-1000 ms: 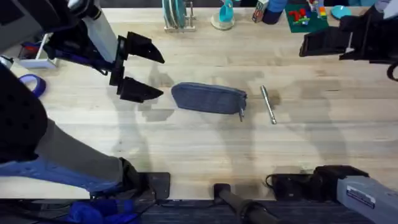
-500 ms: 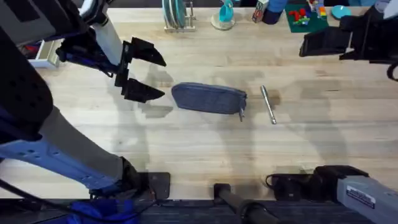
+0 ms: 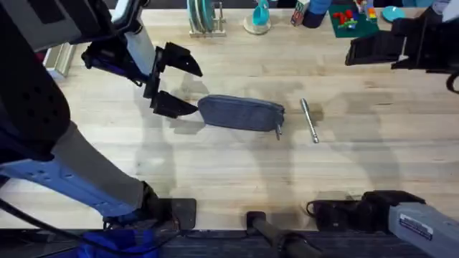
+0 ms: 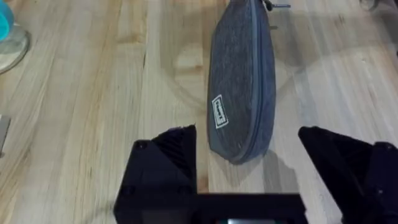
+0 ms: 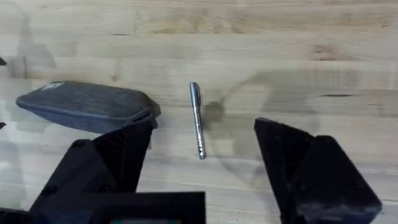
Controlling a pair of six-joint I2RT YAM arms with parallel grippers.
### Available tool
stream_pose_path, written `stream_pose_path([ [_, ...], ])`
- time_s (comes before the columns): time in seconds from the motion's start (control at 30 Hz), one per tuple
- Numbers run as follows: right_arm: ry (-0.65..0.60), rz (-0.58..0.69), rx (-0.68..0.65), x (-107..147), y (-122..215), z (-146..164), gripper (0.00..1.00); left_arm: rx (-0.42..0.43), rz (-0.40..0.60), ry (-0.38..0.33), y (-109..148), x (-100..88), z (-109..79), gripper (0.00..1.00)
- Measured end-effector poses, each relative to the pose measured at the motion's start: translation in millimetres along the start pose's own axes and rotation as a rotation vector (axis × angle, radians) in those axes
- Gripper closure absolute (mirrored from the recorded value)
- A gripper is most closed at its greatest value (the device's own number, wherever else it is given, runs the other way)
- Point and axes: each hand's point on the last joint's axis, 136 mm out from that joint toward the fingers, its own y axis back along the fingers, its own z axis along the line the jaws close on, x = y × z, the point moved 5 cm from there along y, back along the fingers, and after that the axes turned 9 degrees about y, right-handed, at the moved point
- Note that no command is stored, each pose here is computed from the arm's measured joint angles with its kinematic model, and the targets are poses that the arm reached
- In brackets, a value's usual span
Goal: Unzip the bag, pick up the pens from the table one at a time and place them inside, then zip the bag closed.
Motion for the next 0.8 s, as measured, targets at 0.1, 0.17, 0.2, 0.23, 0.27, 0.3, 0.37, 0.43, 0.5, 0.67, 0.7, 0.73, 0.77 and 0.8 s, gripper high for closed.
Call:
stream_pose_path([
  [0.1,0.0,0.0,0.0,0.0,0.0,0.0,0.005,0.012,0.002,-0.007,-3.5,-1.9,-0.8,0.007],
  [0.17,0.0,0.0,0.0,0.0,0.0,0.0,0.005,0.017,0.005,-0.015,-5.9,-3.0,-0.8,0.007],
  [0.2,0.0,0.0,0.0,0.0,0.0,0.0,0.005,0.021,0.006,-0.02,-7.5,-3.9,-0.9,0.007],
  [0.23,0.0,0.0,0.0,0.0,0.0,0.0,0.005,0.026,0.007,-0.024,-8.9,-4.7,-1.2,0.007],
  [0.27,0.0,0.0,0.0,0.0,0.0,0.0,0.005,0.031,0.008,-0.027,-10.6,-5.6,-1.8,0.007],
  [0.3,0.0,0.0,0.0,0.0,0.0,0.0,0.005,0.037,0.009,-0.03,-12.2,-6.5,-2.2,0.007],
  [0.37,0.0,0.0,0.0,0.0,0.0,0.0,0.005,0.046,0.012,-0.032,-15.1,-8.0,-3.0,0.007],
  [0.43,0.0,0.0,0.0,0.0,0.0,0.0,0.005,0.056,0.017,-0.035,-17.9,-9.1,-3.8,0.008],
  [0.5,0.0,0.0,0.0,0.0,0.0,0.0,0.005,0.062,0.024,-0.04,-20.1,-9.6,-4.0,0.008],
  [0.67,0.0,0.0,0.0,0.0,0.0,0.0,0.005,0.061,0.028,-0.048,-21.5,-9.7,-3.0,0.008],
  [0.7,0.0,0.0,0.0,0.0,0.0,0.0,0.005,0.059,0.029,-0.052,-21.6,-9.6,-2.4,0.008],
  [0.73,0.0,0.0,0.0,0.0,0.0,0.0,0.006,0.057,0.029,-0.054,-21.8,-9.1,-1.6,0.008],
  [0.77,0.0,0.0,0.0,0.0,0.0,0.0,0.006,0.058,0.029,-0.052,-22.4,-8.2,-1.0,0.008],
  [0.8,0.0,0.0,0.0,0.0,0.0,0.0,0.006,0.061,0.028,-0.048,-23.3,-6.7,-0.3,0.008],
])
